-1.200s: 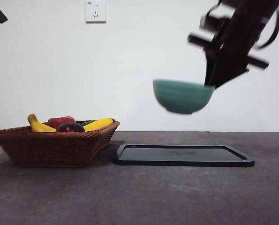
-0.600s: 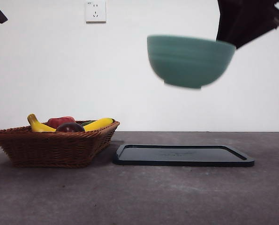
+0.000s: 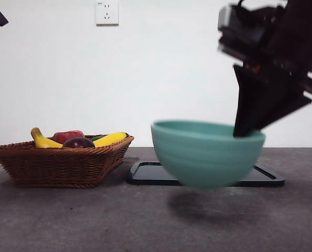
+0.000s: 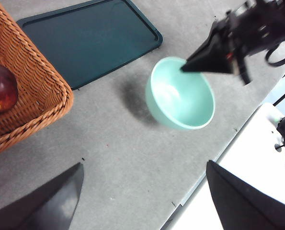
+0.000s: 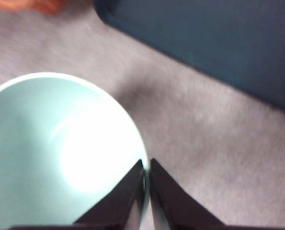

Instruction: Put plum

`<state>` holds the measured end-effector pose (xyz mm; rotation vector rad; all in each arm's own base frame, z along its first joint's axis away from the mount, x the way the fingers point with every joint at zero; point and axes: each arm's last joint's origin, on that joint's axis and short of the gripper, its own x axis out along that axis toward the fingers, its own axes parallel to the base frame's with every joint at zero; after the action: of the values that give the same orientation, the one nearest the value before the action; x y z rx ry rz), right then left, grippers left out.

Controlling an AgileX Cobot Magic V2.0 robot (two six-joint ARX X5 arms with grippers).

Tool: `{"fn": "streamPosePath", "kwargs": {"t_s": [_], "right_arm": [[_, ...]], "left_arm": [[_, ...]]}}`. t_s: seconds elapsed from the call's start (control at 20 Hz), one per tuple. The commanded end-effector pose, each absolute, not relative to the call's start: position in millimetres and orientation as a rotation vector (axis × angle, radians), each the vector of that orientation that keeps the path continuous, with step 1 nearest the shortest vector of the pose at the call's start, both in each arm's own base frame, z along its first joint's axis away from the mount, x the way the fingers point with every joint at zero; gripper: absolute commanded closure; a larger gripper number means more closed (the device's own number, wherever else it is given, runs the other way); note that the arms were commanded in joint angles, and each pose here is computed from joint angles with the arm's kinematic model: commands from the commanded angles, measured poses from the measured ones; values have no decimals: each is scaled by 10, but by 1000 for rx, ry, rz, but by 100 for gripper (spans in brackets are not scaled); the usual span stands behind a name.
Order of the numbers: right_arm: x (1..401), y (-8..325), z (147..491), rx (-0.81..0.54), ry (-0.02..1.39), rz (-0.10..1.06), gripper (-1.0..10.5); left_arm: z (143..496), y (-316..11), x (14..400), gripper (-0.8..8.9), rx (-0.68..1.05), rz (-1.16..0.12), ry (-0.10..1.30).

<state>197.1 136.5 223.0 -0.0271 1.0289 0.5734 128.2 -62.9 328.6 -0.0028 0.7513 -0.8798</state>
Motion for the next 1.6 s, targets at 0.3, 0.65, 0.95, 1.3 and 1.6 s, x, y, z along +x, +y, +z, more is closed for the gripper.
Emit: {"fn": "streamPosePath", "kwargs": {"t_s": [0.3, 0.65, 0.95, 1.3, 1.6], "right_arm": [[2059, 1444, 2006, -32, 1083, 556, 940], [2041, 1476, 1940, -52, 1115, 562, 940], [2024, 1458, 1896, -66, 1124, 539, 939], [1990, 1506, 1897, -75, 1124, 559, 691], [1968, 1443, 2150, -80, 1015, 508, 688]], "left_arm": [[3340, -639, 1288, 409, 8, -895, 727], [3340, -639, 1288, 409, 9, -895, 727], [3340, -639, 1288, 409, 9, -895, 727], [3340, -639, 1288, 409, 9, -895, 727], [3340, -639, 1288, 409, 9, -895, 727]]}}
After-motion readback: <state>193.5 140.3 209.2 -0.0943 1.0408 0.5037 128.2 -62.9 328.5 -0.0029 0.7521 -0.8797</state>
